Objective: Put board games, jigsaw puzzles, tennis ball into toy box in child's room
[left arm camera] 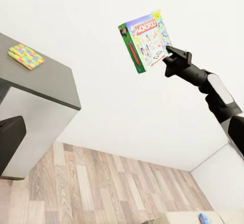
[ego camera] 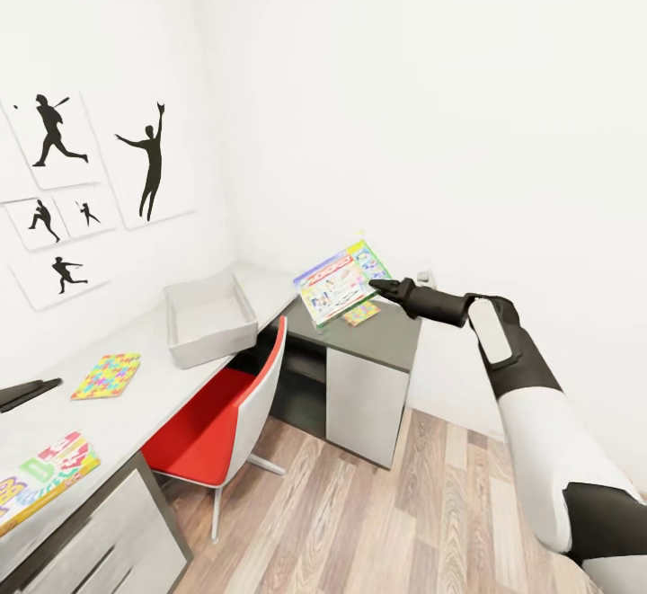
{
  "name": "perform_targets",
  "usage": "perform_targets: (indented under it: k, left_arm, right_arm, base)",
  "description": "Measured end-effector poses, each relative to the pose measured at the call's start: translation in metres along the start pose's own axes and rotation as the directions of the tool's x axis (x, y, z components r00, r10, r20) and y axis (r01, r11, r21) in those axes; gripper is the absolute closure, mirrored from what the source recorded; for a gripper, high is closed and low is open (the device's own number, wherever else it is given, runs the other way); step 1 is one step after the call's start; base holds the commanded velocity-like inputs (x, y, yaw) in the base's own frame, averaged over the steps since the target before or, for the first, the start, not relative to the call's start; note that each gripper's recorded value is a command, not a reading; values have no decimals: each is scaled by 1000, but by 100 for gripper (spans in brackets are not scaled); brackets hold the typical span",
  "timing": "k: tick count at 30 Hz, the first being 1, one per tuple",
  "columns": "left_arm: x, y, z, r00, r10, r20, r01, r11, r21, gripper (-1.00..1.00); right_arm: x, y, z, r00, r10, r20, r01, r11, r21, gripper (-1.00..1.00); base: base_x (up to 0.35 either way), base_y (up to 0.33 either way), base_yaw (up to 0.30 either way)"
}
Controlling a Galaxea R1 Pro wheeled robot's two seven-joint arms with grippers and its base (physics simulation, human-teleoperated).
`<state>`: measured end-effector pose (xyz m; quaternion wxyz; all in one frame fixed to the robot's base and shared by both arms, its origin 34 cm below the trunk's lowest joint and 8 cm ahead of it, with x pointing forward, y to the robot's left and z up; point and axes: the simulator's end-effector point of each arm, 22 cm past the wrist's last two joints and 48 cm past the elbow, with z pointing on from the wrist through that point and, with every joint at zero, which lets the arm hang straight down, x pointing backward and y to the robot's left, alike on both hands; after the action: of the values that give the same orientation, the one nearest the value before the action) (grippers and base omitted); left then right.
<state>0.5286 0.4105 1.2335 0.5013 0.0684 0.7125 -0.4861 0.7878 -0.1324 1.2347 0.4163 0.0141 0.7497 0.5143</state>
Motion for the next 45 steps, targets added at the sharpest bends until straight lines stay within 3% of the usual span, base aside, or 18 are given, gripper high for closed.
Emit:
perform_targets:
  k: [5,20,45]
  left_arm:
    - [-2,0,-2,1000,2,9,-2,1000,-1,-100]
    - [-2,0,-2,1000,0,11,0,1000,0,-100]
    - [-2,1,-2,1000,-1,10,1,1000,-1,-100]
  right_arm:
    - [-18,19,1,1000,-24,0,24,1000,-12,100]
    - [-18,19,3,1000,-29,1,29,1000,-10,100]
    - [0,34,24,1000,-20,-21,19,999,-41,100]
  base:
    - [36,4,0]
    - [9,-10,16]
    - [65,-13,269]
